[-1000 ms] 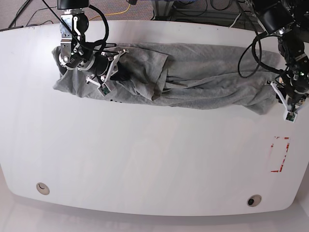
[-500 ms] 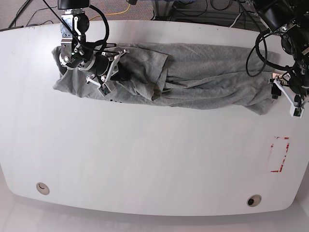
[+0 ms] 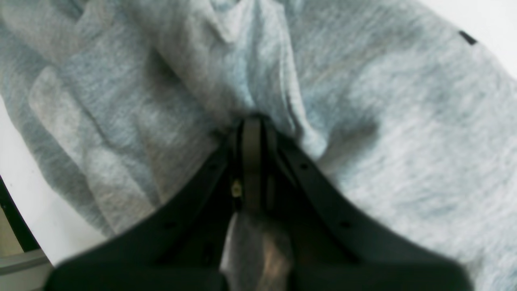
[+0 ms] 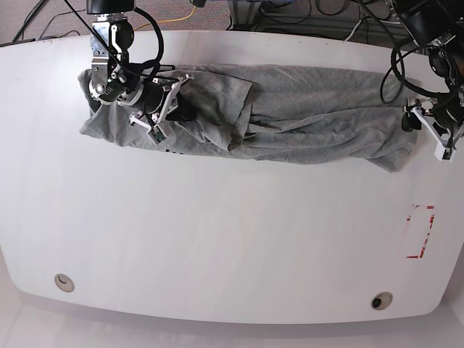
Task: Layout the t-shirt on the table in an organized manner, then fold the t-shirt properly
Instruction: 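Regrasp the strip end with the left gripper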
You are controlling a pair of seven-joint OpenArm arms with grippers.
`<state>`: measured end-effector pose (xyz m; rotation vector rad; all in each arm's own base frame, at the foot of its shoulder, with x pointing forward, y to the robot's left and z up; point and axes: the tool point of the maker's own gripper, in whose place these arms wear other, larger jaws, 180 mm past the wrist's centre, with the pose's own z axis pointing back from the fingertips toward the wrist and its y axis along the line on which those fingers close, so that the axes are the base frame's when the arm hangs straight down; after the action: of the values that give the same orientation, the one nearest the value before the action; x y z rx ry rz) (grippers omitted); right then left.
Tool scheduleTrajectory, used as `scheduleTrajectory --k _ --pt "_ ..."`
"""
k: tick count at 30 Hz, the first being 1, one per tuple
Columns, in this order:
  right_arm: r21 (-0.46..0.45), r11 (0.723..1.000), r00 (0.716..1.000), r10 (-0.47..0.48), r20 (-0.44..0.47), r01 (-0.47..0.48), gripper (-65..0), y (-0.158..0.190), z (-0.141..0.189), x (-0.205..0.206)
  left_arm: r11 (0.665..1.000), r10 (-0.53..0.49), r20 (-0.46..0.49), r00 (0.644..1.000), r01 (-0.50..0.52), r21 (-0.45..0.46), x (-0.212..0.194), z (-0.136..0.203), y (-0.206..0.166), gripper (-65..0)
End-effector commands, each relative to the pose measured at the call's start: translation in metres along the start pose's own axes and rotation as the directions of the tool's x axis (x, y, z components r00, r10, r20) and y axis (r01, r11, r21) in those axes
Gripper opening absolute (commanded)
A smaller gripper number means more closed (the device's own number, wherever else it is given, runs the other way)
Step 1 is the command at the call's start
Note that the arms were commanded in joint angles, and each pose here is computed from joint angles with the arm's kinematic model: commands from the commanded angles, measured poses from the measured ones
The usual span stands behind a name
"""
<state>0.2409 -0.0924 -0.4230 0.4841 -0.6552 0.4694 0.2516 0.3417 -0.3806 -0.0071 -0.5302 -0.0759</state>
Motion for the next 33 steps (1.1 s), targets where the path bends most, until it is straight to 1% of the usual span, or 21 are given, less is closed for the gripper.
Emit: scheduleTrajectory --k 1,4,8,13,17,27,29,33 --pt "-0.016 1.000 1.000 0.014 0.007 -0.014 -64.5 -0.004 0.003 0.005 1.000 -0.004 0.042 0.999 0.004 0.003 0.013 0.005 0.009 -17.6" --pt "-0.017 1.000 1.000 0.015 0.008 -0.015 -64.5 -0.004 0.003 0.006 1.000 0.008 0.013 1.000 -0.008 -0.008 0.001 0.001 0.010 -17.6" --pt "-0.017 1.000 1.000 0.015 0.008 -0.015 -64.5 -0.004 0.003 0.006 0.999 0.020 0.010 1.000 -0.020 -0.032 -0.005 -0.005 0.006 -17.8" --pt "-0.017 1.000 1.000 0.015 0.008 -0.015 -64.5 -0.004 0.003 0.006 0.998 -0.017 -0.015 1.000 0.016 -0.067 -0.007 -0.013 -0.009 -17.9" --pt "-0.017 1.000 1.000 0.015 0.008 -0.015 -64.5 -0.004 0.003 0.006 0.996 -0.029 -0.046 0.999 0.026 -0.080 -0.020 -0.015 -0.015 -17.9" --pt "-0.016 1.000 1.000 0.016 0.010 -0.016 -64.5 -0.004 0.003 0.006 0.990 -0.080 -0.074 0.994 0.070 -0.123 -0.024 -0.023 -0.034 -18.3" --pt "-0.016 1.000 1.000 0.016 0.010 -0.016 -64.5 -0.004 0.003 0.006 0.989 -0.078 -0.074 0.994 0.068 -0.129 -0.025 -0.025 -0.037 -20.4" --pt "-0.016 1.000 1.000 0.016 0.010 -0.016 -64.5 -0.004 0.003 0.006 0.988 -0.072 -0.074 0.995 0.061 -0.138 -0.026 -0.026 -0.041 -27.9"
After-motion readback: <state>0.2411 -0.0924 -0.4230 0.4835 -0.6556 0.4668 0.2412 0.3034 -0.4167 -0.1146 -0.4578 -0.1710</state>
